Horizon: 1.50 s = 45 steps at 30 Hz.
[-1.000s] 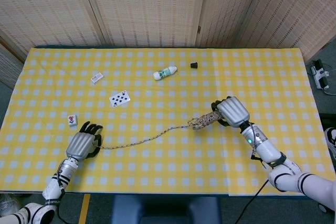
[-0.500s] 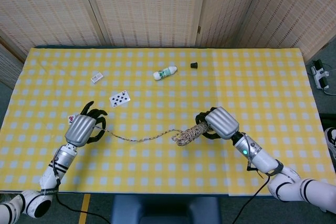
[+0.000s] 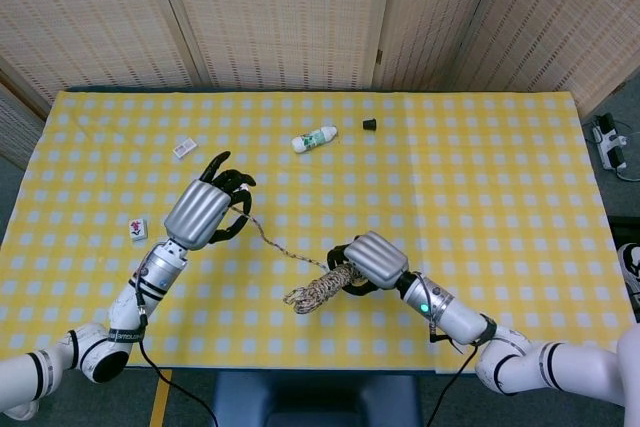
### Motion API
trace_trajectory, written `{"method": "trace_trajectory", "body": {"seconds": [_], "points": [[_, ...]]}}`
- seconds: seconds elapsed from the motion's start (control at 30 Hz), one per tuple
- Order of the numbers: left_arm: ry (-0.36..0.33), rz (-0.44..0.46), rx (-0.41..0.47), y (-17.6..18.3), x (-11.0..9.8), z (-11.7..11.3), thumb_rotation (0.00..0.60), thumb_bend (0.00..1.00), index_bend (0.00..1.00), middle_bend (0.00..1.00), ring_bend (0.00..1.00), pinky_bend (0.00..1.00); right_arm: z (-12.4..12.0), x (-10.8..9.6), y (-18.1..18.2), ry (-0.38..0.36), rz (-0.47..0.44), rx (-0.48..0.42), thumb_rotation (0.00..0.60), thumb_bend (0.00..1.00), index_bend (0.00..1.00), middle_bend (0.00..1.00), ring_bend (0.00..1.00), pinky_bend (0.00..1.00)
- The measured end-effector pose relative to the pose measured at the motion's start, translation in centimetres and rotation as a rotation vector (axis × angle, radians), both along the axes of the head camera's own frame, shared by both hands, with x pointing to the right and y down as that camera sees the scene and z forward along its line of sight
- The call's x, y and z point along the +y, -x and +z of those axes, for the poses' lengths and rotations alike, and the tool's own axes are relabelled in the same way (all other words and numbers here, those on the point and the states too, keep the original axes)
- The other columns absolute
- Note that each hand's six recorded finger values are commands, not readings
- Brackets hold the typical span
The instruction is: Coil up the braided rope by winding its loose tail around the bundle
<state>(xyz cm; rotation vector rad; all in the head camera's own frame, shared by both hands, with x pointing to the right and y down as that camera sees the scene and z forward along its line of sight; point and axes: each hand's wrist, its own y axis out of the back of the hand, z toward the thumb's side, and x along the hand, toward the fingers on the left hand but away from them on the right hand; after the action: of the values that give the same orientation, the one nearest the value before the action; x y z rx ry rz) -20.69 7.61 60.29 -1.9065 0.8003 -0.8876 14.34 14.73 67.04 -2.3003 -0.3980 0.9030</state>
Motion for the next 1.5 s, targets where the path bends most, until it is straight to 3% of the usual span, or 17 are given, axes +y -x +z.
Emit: {"method": "trace_trajectory", "body": {"seconds": [0.2, 0.43, 0.67, 1.13, 1.33, 1.5], "points": [[-0.004, 0.042, 0.069, -3.9, 0.3, -1.3, 0.6, 0.54, 0.62, 0.34, 0.27, 0.08, 1.1, 0.2, 1.9, 0.106, 0.102, -0.013, 0.6, 0.62, 0.79, 0.66, 0.7, 0.57], [-0.01, 0.063, 0.101, -5.7, 1.5, -2.1, 0.6, 0.55, 0.62, 0.34, 0.26, 0.08, 2.2, 0.1, 4.6, 0.246, 0.294, -0.093, 0.6, 0.62, 0.79, 0.66, 0.7, 0.57], [0.004, 0.07, 0.125, -5.5, 3.5, -2.6, 0.6, 0.56, 0.62, 0.34, 0.26, 0.08, 3.1, -0.6, 6.5, 0.297, 0.483, -0.196, 0.6, 0.62, 0.8, 0.66, 0.7, 0.57], [-0.016, 0.003, 0.139, -0.2, 6.7, -2.7, 0.6, 0.56, 0.62, 0.34, 0.26, 0.07, 2.8, -5.1, 4.4, 0.327, 0.917, -0.526, 0.6, 0.62, 0.81, 0.67, 0.71, 0.58], [0.002, -0.057, 0.108, 3.0, 7.3, -1.3, 0.6, 0.56, 0.63, 0.34, 0.26, 0.07, 2.1, -6.8, 2.5, 0.332, 0.991, -0.633, 0.6, 0.62, 0.81, 0.67, 0.72, 0.58], [0.045, -0.114, 0.053, 5.5, 7.1, 0.7, 0.6, 0.56, 0.63, 0.34, 0.26, 0.07, 1.3, -7.6, 0.9, 0.343, 0.99, -0.68, 0.6, 0.62, 0.81, 0.67, 0.72, 0.58]]}}
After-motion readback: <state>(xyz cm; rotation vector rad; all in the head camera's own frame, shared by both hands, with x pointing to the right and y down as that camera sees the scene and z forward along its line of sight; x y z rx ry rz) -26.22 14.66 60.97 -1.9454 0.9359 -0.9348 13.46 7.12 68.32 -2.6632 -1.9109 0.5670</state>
